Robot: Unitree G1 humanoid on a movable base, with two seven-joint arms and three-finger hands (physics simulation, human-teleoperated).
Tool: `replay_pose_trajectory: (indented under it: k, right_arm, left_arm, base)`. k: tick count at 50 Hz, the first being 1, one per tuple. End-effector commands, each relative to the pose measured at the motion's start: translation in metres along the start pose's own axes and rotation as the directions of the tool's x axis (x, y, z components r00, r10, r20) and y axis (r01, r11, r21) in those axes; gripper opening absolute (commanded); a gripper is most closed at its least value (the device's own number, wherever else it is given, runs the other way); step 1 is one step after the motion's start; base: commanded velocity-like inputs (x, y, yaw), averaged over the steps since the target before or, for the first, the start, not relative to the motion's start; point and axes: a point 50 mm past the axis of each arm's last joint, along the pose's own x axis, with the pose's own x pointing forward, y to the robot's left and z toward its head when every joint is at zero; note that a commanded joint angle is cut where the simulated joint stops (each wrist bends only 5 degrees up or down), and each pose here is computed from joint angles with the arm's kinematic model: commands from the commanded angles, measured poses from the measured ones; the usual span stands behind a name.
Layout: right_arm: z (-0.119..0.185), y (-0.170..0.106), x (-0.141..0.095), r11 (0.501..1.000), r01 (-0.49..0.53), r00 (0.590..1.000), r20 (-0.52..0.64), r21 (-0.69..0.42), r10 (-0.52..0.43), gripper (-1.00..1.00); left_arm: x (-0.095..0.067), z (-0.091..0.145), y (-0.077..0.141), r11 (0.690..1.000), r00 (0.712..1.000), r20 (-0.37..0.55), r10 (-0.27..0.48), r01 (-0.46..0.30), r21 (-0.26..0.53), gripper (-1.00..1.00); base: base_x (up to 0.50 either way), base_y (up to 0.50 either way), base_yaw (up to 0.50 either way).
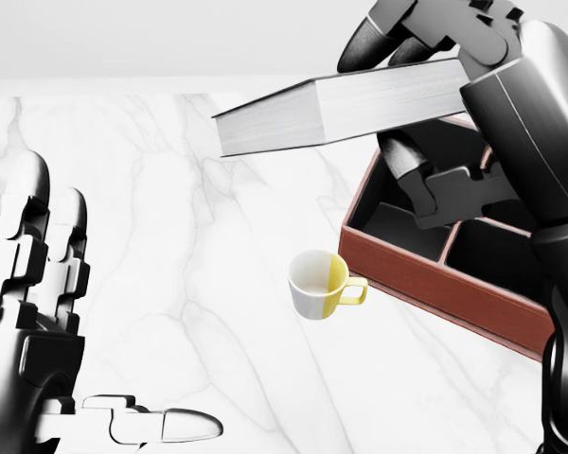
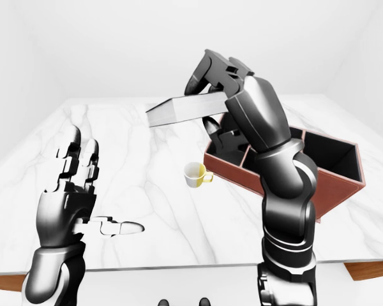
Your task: Pick up the book and place it in the caddy.
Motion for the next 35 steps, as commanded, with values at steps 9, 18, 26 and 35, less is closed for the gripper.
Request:
replay_pose_trajectory:
  k: [9, 18, 26, 35]
  right_arm:
    - [0.010, -0.013, -0.011, 0.996, 0.085, 0.996, 0.033, -0.028, -0.084, -1.00]
    - [0.003, -0.022, -0.019, 0.992, 0.113, 0.994, -0.003, -0.055, -0.113, -1.00]
    - [0.006, -0.026, -0.023, 0.989, 0.134, 0.991, 0.011, -0.059, -0.133, -1.00]
    - [0.009, -0.032, -0.028, 0.986, 0.145, 0.989, 0.020, -0.079, -0.143, -1.00]
  left_arm:
    - [0.001, 0.001, -0.001, 1.000, 1.000, 0.008, -0.007, 0.007, -0.003, 1.00]
    - [0.004, 0.003, -0.002, 1.000, 1.000, 0.024, -0.012, 0.013, -0.008, 1.00]
    - [0.008, 0.004, -0.003, 1.000, 0.999, 0.042, -0.019, 0.020, -0.013, 1.00]
    - [0.013, 0.002, -0.005, 0.999, 0.998, 0.047, -0.031, 0.032, -0.019, 1.00]
  base:
    - [0.00, 0.00, 0.00]
    - [0.00, 0.00, 0.00]
    - [0.00, 0.00, 0.00]
    - [0.00, 0.00, 0.00]
